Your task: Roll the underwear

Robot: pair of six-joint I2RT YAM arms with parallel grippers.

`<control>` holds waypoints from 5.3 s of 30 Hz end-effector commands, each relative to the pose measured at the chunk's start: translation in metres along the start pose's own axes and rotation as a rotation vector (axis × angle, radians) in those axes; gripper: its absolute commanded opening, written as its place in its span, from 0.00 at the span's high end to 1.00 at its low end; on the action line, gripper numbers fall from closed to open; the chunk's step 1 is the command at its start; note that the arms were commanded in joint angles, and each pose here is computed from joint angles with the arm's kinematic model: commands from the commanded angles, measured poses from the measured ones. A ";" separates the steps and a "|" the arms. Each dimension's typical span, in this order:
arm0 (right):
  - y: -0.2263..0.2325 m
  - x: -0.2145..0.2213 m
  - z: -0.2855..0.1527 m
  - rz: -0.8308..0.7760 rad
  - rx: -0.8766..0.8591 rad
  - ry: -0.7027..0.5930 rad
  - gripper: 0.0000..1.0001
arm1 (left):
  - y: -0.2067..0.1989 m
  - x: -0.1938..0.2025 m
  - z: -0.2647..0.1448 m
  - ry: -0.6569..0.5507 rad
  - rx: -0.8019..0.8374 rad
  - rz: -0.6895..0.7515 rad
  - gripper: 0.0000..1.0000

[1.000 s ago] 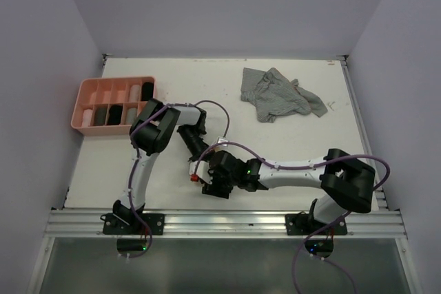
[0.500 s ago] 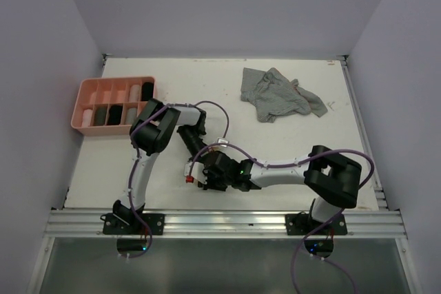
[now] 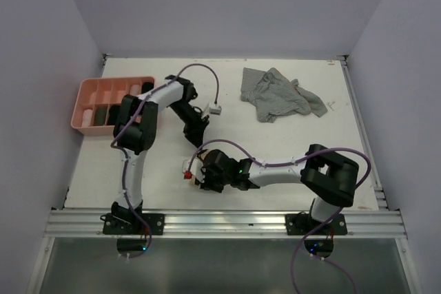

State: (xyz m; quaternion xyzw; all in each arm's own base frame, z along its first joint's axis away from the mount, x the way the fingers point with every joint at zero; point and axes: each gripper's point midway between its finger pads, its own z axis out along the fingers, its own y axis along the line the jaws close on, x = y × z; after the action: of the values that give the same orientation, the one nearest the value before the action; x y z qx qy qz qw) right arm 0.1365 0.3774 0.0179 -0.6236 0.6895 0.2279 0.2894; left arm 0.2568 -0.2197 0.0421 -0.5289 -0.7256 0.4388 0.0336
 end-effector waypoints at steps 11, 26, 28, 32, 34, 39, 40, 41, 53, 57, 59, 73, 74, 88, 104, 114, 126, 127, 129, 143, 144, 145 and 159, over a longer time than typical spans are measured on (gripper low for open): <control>0.005 0.039 0.016 0.536 -0.298 0.095 1.00 | -0.018 -0.037 -0.206 -0.442 -0.746 0.410 0.54; -0.003 0.049 0.041 0.837 -0.524 0.064 0.94 | -0.083 0.063 -0.031 -0.160 -0.744 0.980 0.45; -0.004 0.052 0.042 0.851 -0.522 0.065 0.92 | -0.081 0.063 -0.020 -0.148 -0.711 0.996 0.44; -0.005 0.059 0.045 0.873 -0.518 0.079 0.89 | -0.079 0.060 -0.008 -0.133 -0.662 1.019 0.44; -0.006 0.060 0.047 0.881 -0.517 0.078 0.88 | -0.078 0.061 0.000 -0.117 -0.633 1.030 0.45; -0.009 0.057 0.050 0.885 -0.513 0.067 0.87 | -0.073 0.063 0.015 -0.091 -0.604 1.024 0.49; -0.009 0.056 0.050 0.885 -0.514 0.066 0.87 | -0.074 0.063 0.020 -0.083 -0.595 1.023 0.50; -0.010 0.055 0.050 0.885 -0.513 0.065 0.85 | -0.071 0.066 0.025 -0.074 -0.588 1.013 0.51; -0.019 0.044 0.046 0.859 -0.493 0.050 0.69 | -0.047 0.090 0.050 0.085 -0.568 0.919 0.93; -0.038 0.025 0.033 0.849 -0.459 0.006 0.57 | -0.056 0.111 0.059 0.154 -0.472 0.874 1.00; -0.060 0.013 0.024 0.848 -0.422 -0.041 0.43 | -0.059 0.120 0.062 0.179 -0.439 0.832 1.00; -0.173 -0.070 -0.127 0.642 0.083 -0.251 0.33 | -0.071 0.112 0.067 0.226 -0.250 0.482 1.00; -0.170 -0.062 -0.131 0.646 0.108 -0.235 0.34 | -0.070 0.106 0.068 0.211 -0.241 0.431 1.00; -0.058 -0.030 -0.166 0.403 0.177 -0.152 0.47 | 0.006 0.077 0.066 0.155 0.051 0.073 1.00; -0.048 -0.037 -0.053 0.050 0.100 -0.042 0.36 | 0.024 0.086 0.076 0.172 0.101 0.030 0.93; -0.036 -0.023 -0.005 -0.036 0.019 0.029 0.41 | 0.026 0.088 0.076 0.181 0.097 0.027 0.89; -0.012 0.001 0.002 0.015 -0.095 0.101 1.00 | 0.024 0.045 0.046 0.088 0.017 0.107 0.73; -0.009 0.005 0.000 0.033 -0.104 0.114 1.00 | 0.025 0.038 0.036 0.067 0.002 0.113 0.72; -0.001 0.012 -0.001 0.060 -0.133 0.131 1.00 | 0.029 0.011 0.002 0.021 -0.060 0.149 0.67; 0.019 0.027 0.014 0.365 -0.298 0.262 1.00 | 0.008 -0.062 -0.222 -0.480 -0.689 0.389 0.57; 0.015 0.027 0.017 0.411 -0.308 0.262 1.00 | 0.002 -0.052 -0.231 -0.515 -0.729 0.378 0.56; 0.016 0.024 0.017 0.440 -0.339 0.249 1.00 | -0.016 -0.041 -0.225 -0.539 -0.744 0.395 0.56; -0.031 0.032 0.055 0.989 -0.545 0.245 1.00 | -0.092 0.064 -0.097 -0.340 -0.745 0.724 0.49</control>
State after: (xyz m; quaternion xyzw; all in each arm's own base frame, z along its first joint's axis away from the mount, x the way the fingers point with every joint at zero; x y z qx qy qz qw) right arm 0.1672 0.4075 0.0158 -0.3598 0.7890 0.4939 -0.0635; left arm 0.2370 -0.1057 0.1553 -0.5776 -0.6553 0.2180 -0.4353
